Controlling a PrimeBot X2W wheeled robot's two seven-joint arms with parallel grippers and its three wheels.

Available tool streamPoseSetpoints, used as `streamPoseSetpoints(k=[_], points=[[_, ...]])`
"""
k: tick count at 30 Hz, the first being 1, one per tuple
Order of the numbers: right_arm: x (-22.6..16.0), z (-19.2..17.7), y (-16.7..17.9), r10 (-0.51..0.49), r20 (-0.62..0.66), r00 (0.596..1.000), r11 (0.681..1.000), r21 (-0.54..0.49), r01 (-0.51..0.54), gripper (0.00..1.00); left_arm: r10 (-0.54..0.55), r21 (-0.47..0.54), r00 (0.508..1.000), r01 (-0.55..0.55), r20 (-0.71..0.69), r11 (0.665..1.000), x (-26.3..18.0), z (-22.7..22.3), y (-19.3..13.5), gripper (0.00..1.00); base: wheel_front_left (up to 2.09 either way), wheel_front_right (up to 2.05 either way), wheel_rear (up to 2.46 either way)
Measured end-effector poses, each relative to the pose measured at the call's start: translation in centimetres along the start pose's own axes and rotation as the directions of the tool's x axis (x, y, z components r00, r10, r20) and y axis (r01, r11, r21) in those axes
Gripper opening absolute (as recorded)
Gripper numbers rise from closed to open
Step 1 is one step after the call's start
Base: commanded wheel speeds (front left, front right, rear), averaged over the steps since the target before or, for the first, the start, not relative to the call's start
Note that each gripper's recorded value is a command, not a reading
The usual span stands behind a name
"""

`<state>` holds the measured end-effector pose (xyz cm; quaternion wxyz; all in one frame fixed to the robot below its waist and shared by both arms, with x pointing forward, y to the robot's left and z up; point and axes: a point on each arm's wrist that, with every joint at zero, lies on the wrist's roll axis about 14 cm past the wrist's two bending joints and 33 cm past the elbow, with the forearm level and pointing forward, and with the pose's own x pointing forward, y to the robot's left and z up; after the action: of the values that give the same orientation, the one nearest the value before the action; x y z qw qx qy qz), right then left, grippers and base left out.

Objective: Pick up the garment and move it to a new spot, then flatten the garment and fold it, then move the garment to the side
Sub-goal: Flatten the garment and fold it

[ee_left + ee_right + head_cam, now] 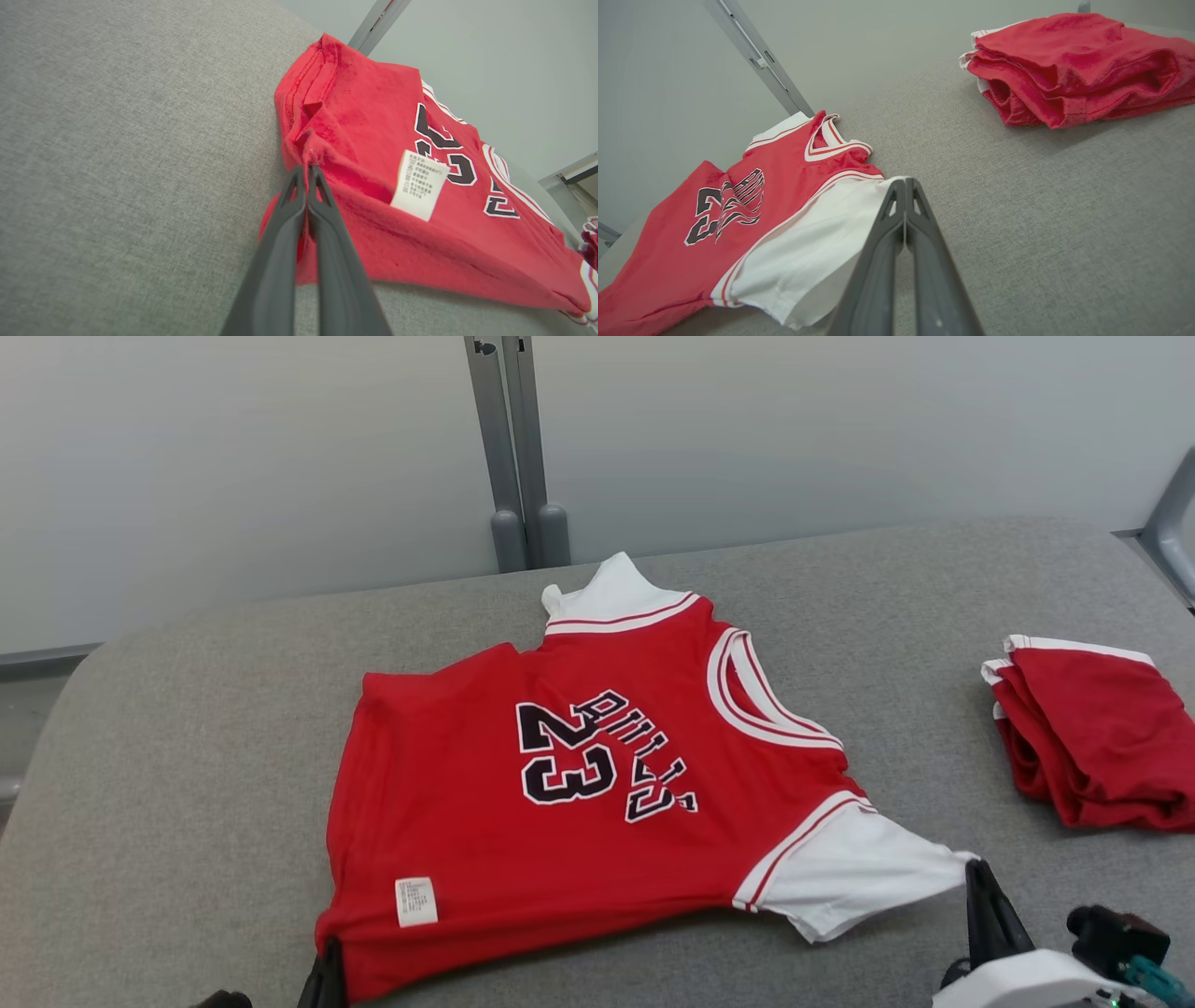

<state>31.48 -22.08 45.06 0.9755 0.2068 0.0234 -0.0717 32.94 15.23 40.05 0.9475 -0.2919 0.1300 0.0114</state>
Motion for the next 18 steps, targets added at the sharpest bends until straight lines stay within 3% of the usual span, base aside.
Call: streamPoseSetpoints(k=[10,18], points=[[6.6,4.1,5.9,0.161,0.095,0.982,0.985,-0.081,-0.153,0.0,-0.109,0.056,0.987,0.103,0.122,0.993,3.2,4.7,-3.7,0.0,0.0,0.0,0.0],[12.4,5.4,7.0,0.164,0.099,0.981,0.978,-0.148,-0.148,0.0,-0.091,0.07,0.984,0.081,0.15,0.994,6.6,6.8,-3.5,0.0,0.0,0.0,0.0]])
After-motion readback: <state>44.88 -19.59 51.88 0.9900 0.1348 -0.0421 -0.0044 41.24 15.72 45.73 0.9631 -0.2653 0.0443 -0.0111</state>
